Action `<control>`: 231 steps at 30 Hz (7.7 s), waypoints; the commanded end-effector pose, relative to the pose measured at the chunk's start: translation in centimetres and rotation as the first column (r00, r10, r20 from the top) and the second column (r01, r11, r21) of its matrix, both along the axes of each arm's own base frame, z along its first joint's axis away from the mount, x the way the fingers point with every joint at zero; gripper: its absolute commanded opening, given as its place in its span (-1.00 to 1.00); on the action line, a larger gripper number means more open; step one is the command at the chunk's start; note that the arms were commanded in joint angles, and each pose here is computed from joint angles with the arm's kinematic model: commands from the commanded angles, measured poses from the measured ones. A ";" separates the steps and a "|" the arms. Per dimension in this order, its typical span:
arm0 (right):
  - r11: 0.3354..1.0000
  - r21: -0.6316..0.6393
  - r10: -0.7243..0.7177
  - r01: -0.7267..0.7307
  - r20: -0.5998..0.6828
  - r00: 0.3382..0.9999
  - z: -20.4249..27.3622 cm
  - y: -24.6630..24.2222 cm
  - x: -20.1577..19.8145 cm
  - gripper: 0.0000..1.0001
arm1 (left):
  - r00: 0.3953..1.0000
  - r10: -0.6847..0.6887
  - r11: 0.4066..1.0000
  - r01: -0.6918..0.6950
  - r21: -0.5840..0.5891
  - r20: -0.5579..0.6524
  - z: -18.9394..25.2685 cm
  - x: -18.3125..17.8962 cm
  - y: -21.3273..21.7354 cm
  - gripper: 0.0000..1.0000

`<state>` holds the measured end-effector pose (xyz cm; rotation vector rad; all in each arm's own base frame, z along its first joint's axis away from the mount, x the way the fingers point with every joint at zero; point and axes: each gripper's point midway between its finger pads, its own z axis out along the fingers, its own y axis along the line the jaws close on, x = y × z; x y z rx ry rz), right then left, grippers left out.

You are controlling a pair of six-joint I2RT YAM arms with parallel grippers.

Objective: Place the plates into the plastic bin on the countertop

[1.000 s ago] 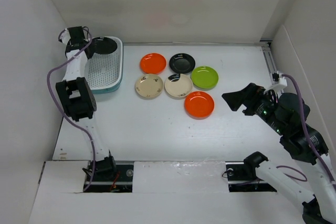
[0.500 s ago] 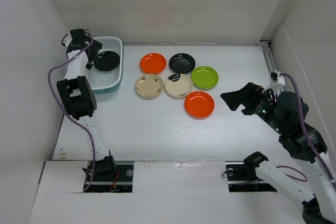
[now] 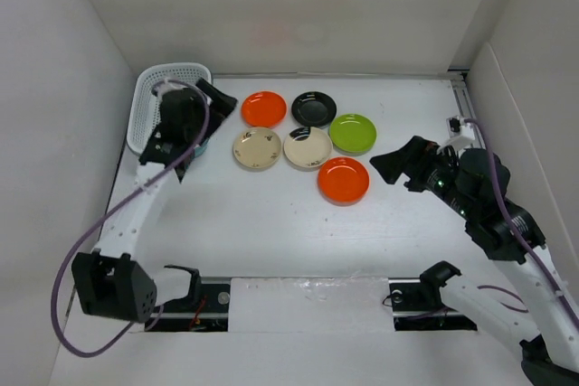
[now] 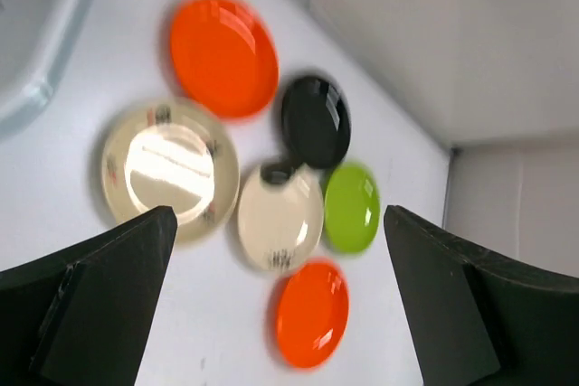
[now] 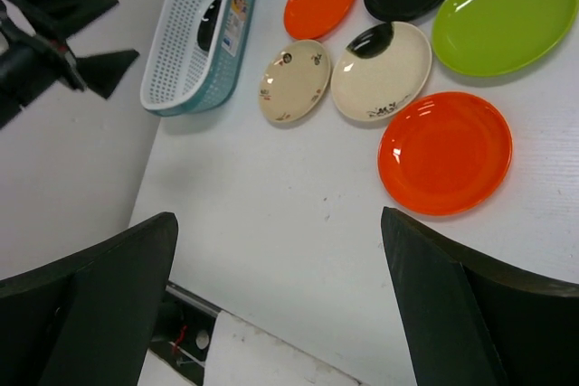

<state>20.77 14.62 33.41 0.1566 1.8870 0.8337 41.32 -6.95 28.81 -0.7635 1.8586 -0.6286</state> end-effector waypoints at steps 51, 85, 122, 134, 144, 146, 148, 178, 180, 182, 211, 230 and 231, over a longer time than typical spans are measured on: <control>0.997 0.046 0.059 -0.060 0.030 0.998 0.4 1.4 0.2 1.00 | 0.948 0.123 0.990 -0.139 -0.036 -0.293 -18.2 -3.1 -7.8 -1.00; 0.999 0.009 0.048 -0.049 0.049 0.998 0.7 0.9 0.2 1.00 | 0.854 0.351 0.920 -0.391 -0.027 -0.384 -15.1 13.7 16.8 0.16; 0.995 0.053 0.079 -0.082 0.050 0.996 0.6 2.0 0.7 1.00 | 0.933 0.097 0.983 -0.145 -0.114 -0.346 -21.5 8.4 -11.9 0.99; 0.994 0.040 0.101 -0.103 0.057 0.993 0.6 2.2 0.5 1.00 | 0.862 0.257 0.938 -0.331 -0.100 -0.437 -24.3 11.9 -10.0 0.87; 0.994 0.037 0.103 -0.105 0.070 0.992 1.0 2.0 0.5 1.00 | 0.766 0.280 0.922 -0.382 -0.061 -0.578 -28.8 11.1 -9.6 -0.36; 0.994 0.033 0.103 -0.105 0.060 0.993 0.8 2.0 0.4 1.00 | 0.752 0.277 0.921 -0.386 -0.058 -0.598 -29.6 10.7 -9.7 -0.40; 0.995 0.031 0.091 -0.093 0.061 0.994 0.7 1.8 0.6 1.00 | 0.745 0.280 0.921 -0.387 -0.050 -0.606 -30.1 10.3 -9.6 -0.55; 0.993 0.033 0.109 -0.112 0.082 0.991 1.6 1.6 -0.5 1.00 | 0.923 0.315 0.933 -0.343 -0.105 -0.219 -3.7 15.2 3.2 -1.00; 0.993 0.036 0.108 -0.112 0.091 0.990 1.8 1.6 -0.4 1.00 | 0.901 0.344 0.919 -0.381 -0.101 -0.263 -6.1 13.9 5.9 -1.00; 0.993 0.036 0.108 -0.112 0.091 0.990 1.8 1.6 -0.4 1.00 | 0.887 0.372 0.900 -0.417 -0.128 -0.274 -6.9 12.9 9.3 -1.00; 0.990 0.030 0.136 -0.138 0.061 0.989 1.1 2.1 -0.5 1.00 | 0.871 0.400 0.913 -0.407 0.036 -0.286 -8.5 12.3 16.6 0.88; 0.999 -0.041 -0.008 0.006 -0.036 0.999 -0.2 1.1 3.1 1.00 | 0.813 -0.567 0.822 0.569 -0.030 -0.135 -14.9 2.0 -18.5 0.99; 0.999 -0.044 -0.005 0.004 -0.019 1.000 0.4 1.1 3.0 1.00 | 0.800 -0.578 0.813 0.582 -0.026 -0.159 -16.4 1.4 -18.8 0.99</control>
